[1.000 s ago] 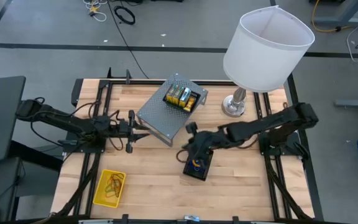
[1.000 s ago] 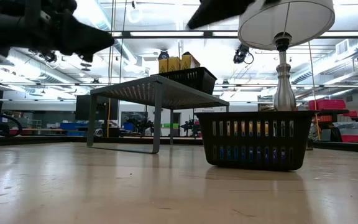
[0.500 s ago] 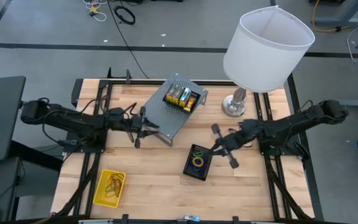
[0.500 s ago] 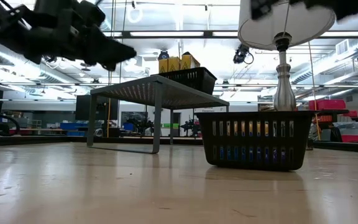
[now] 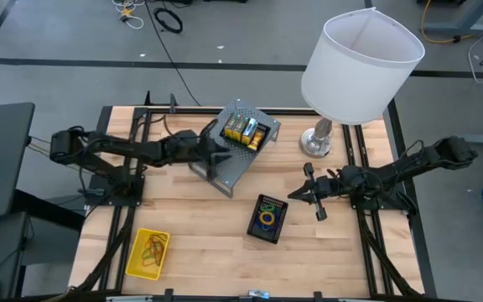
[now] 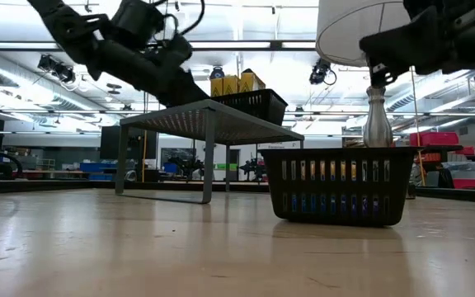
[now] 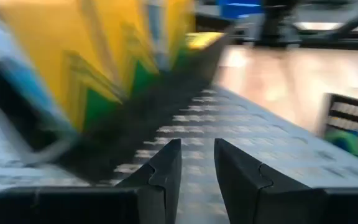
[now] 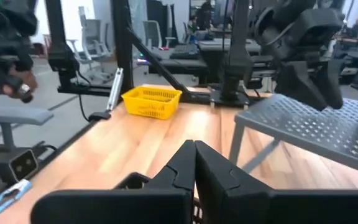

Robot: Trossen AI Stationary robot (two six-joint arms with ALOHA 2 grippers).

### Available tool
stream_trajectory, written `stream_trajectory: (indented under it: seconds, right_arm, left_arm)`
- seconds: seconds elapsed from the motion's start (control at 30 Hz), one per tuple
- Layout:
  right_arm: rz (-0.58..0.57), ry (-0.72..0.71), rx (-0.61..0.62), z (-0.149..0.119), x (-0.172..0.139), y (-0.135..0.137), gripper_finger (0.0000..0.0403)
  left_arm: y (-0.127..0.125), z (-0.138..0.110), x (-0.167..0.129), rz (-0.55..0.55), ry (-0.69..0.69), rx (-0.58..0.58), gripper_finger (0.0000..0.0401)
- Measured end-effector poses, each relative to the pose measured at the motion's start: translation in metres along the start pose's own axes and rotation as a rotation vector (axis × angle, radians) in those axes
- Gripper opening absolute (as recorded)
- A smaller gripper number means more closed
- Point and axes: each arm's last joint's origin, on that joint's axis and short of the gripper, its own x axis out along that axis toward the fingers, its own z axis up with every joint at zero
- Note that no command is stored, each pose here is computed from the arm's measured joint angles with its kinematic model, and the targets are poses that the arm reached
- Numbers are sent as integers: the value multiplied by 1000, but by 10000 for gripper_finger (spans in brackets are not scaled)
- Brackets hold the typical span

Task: Pick & Place Office Desk Supplies
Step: Put the right black bin on the shelf

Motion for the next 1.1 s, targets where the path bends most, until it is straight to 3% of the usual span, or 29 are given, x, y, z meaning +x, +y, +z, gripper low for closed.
stream_trajectory:
  seconds: [0.23, 0.5, 1.1]
  right_arm:
    - [-9, 17, -33, -2, 0, 0, 18]
    - [-1, 19, -86, -2, 0, 3, 18]
    - [-1, 11, -92, -1, 0, 3, 18]
  left_arm:
    - [3, 9, 6, 161, -4, -39, 71]
    - [4, 9, 6, 185, -9, -42, 18]
    - [25, 10, 7, 228, -31, -30, 8]
